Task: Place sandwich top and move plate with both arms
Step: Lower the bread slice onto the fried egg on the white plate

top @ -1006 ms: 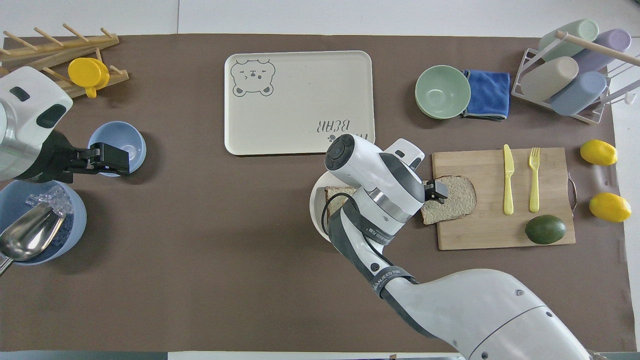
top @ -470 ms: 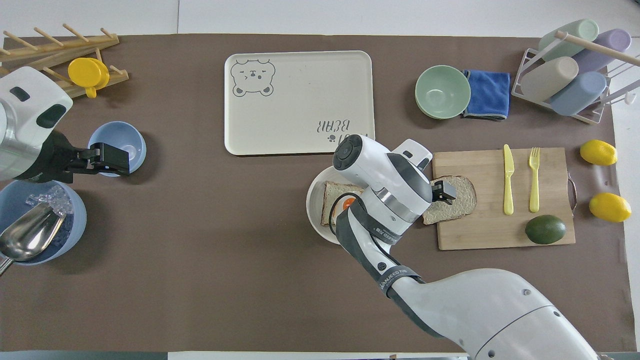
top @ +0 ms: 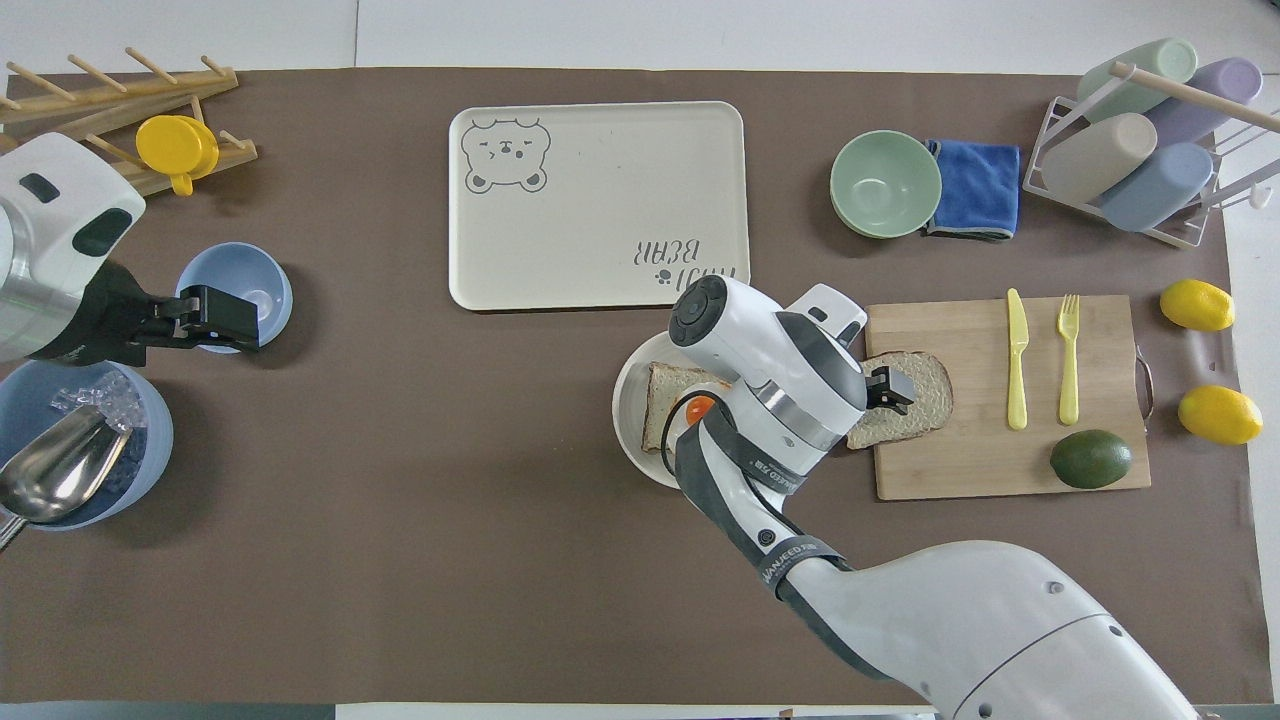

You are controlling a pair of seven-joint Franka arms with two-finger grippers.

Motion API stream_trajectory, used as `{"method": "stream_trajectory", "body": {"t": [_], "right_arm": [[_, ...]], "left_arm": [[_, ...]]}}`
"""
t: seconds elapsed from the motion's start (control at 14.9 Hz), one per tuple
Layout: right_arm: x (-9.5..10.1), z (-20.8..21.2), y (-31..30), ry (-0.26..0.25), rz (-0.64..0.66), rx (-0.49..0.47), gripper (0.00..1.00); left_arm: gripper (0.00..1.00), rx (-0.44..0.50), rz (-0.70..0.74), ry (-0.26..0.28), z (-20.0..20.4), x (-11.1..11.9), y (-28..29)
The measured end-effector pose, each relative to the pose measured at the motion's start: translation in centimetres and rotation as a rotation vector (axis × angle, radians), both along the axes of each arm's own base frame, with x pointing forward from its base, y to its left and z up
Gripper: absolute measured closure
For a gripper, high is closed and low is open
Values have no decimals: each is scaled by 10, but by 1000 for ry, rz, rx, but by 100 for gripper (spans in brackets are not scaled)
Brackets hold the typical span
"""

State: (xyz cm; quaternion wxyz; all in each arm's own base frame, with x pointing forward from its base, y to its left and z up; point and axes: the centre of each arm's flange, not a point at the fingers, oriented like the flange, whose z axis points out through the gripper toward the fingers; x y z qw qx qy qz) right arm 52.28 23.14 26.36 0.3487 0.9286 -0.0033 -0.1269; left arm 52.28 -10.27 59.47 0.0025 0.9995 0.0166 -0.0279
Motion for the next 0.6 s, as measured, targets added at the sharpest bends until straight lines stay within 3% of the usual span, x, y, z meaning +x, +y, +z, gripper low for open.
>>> {"method": "stream_trajectory", "body": {"t": [0.27,0.6], "right_arm": [[-4,-3,-3,5,7,-9,2],[-6,-9,-12,14,9,-26,55]], "left_arm": [[0,0,0,0,0,0,0],[0,0,0,0,0,0,0]]}}
